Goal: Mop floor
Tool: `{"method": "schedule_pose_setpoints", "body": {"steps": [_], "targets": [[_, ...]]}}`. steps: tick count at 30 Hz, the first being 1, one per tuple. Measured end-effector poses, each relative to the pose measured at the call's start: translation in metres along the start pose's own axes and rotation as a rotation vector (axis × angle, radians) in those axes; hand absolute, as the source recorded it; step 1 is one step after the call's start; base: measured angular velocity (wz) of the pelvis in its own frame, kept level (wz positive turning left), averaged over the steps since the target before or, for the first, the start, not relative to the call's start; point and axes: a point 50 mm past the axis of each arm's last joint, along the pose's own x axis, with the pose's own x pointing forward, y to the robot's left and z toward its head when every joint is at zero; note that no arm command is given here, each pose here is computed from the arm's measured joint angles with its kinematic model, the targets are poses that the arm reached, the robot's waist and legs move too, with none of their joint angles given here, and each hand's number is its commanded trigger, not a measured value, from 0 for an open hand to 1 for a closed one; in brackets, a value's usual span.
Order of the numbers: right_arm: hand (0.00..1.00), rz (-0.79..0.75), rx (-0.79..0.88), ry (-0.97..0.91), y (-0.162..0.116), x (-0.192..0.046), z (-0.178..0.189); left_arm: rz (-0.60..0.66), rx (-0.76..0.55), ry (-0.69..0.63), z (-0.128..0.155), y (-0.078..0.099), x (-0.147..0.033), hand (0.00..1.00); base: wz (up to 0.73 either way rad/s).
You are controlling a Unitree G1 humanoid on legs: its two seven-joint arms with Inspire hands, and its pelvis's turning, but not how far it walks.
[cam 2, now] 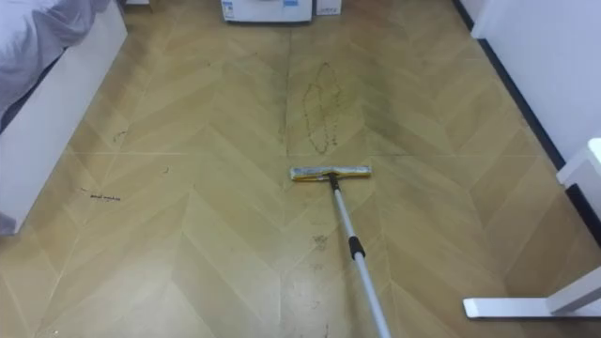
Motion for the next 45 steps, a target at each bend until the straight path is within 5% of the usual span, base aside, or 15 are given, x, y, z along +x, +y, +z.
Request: {"method": "schedule_pose_setpoints", "body": {"steps": [45], "targets": [[1.00, -0.104, 0.065, -0.056, -0.010, -0.003, 0.020, -0.045, 0.104, -0.032, 0.018, -0.013, -0.001, 0.00, 0.03]]}}
